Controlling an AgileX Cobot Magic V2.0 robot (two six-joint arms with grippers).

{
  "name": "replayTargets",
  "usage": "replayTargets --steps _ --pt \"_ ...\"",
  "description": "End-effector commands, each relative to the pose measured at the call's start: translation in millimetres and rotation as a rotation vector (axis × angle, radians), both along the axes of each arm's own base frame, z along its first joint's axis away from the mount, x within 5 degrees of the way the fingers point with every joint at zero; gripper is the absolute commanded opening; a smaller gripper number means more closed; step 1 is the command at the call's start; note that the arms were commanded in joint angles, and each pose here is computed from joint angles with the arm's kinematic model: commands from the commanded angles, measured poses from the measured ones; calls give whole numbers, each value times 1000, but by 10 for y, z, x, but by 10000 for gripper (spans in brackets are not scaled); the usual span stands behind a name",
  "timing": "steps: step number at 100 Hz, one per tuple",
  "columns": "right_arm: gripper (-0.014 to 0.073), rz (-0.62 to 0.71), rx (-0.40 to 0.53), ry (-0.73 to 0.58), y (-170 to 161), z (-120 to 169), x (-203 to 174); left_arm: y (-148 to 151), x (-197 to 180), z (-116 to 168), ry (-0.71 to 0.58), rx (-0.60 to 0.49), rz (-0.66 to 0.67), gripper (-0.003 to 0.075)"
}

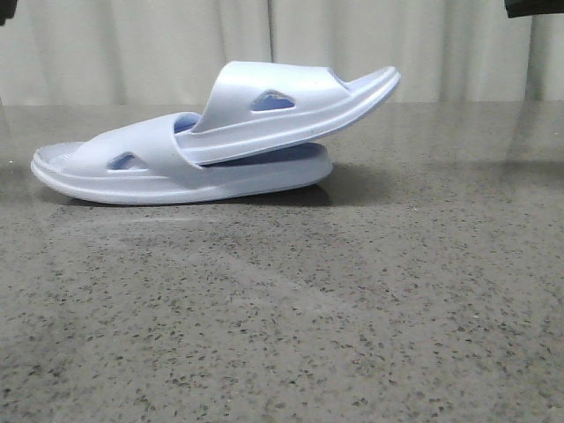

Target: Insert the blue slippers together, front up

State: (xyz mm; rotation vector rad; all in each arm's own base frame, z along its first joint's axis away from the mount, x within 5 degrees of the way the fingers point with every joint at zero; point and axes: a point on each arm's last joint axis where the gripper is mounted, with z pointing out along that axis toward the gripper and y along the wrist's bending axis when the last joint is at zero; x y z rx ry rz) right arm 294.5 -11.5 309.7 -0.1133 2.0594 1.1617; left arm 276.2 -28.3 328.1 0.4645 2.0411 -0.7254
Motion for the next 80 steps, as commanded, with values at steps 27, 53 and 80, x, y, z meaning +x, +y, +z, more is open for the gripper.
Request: replayTargets --steps 27,53,80 --pt "-78 -180 -264 -279 383 487 -549 -216 -575 701 -402 73 185 15" --pt "-78 -319 -428 -428 580 339 -1023 -420 -843 497 -430 43 206 15" --pt "-78 -421 -448 -497 492 -4 -1580 -303 -1291 218 -480 13 258 15"
